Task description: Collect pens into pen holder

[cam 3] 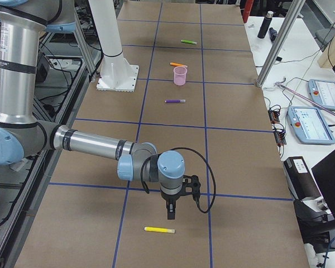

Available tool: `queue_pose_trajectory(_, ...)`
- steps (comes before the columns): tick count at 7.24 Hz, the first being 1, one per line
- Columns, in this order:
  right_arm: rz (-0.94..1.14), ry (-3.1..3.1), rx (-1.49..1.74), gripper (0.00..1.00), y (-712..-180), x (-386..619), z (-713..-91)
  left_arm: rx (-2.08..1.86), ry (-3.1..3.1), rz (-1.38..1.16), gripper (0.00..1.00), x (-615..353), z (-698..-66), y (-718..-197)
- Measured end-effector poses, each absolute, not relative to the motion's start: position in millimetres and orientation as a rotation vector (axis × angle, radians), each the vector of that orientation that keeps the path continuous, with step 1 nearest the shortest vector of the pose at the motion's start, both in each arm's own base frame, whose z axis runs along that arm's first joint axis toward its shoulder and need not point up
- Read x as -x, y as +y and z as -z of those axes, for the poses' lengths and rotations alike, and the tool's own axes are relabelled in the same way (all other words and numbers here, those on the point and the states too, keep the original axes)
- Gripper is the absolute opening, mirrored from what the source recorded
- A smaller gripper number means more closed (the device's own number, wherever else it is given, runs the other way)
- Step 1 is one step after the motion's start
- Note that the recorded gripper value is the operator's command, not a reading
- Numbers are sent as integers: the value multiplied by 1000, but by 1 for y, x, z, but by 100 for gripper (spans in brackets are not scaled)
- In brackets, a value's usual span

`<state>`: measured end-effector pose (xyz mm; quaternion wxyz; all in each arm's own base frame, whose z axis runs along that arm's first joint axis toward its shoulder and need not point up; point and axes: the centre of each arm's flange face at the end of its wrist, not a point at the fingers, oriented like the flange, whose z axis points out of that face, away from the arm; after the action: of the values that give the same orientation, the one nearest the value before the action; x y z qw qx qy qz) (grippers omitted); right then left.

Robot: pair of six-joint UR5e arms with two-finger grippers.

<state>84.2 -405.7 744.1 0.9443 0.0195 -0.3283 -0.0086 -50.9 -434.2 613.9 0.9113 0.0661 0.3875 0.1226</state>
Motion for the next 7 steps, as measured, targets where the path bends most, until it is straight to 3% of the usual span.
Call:
queue_pose_trajectory(3, -132, -696, -55, 86, -383, -81, -820, -138, 799, -254, 100, 51, -613, -435)
queue_pose_trajectory(7, -116, -679, -34, 76, -392, -59, -835, -142, 799, -255, 100, 51, -612, -435)
